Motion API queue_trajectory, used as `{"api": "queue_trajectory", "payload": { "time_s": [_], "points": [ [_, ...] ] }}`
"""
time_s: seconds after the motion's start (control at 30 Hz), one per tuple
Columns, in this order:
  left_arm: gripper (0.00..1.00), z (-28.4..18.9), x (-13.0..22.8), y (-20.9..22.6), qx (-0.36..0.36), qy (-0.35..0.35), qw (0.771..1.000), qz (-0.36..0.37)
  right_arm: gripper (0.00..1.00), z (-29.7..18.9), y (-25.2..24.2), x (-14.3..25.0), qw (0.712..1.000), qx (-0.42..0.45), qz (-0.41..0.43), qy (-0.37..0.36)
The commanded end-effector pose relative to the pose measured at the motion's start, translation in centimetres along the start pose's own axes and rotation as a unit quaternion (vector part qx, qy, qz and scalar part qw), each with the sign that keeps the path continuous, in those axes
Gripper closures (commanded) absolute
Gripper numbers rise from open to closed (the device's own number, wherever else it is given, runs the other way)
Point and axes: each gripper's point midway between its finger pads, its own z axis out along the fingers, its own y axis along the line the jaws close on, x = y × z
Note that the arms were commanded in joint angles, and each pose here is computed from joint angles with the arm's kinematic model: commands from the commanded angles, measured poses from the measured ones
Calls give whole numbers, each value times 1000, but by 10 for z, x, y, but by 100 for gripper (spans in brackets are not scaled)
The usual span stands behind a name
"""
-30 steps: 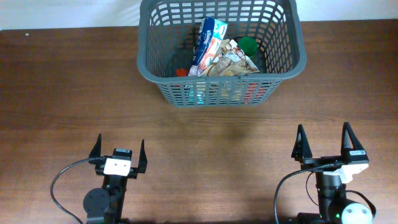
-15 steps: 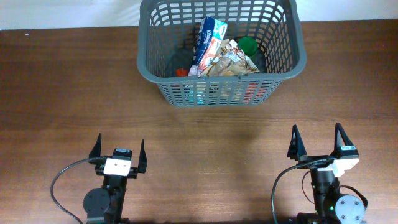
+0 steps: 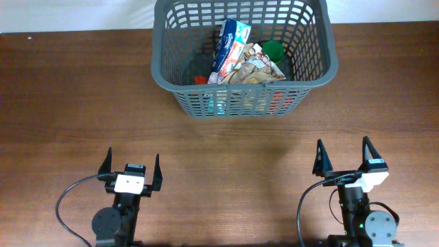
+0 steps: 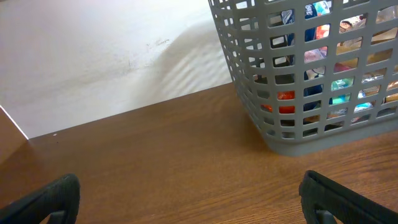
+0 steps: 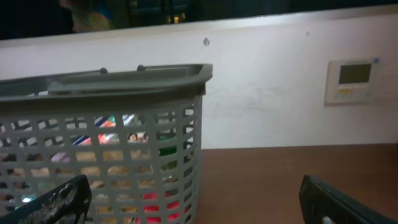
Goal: Pack container
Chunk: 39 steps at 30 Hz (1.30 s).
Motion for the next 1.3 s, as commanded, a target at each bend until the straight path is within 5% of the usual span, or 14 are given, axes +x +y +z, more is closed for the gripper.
{"api": "queue_trajectory", "payload": {
  "time_s": [0.0,1.27],
  "points": [
    [1,0,2,0,-1,2,1000,4,1,0,7,6,1000,-15,-2,2],
    [1,0,2,0,-1,2,1000,4,1,-2,3,60,996,-10,8,85]
  ]
}}
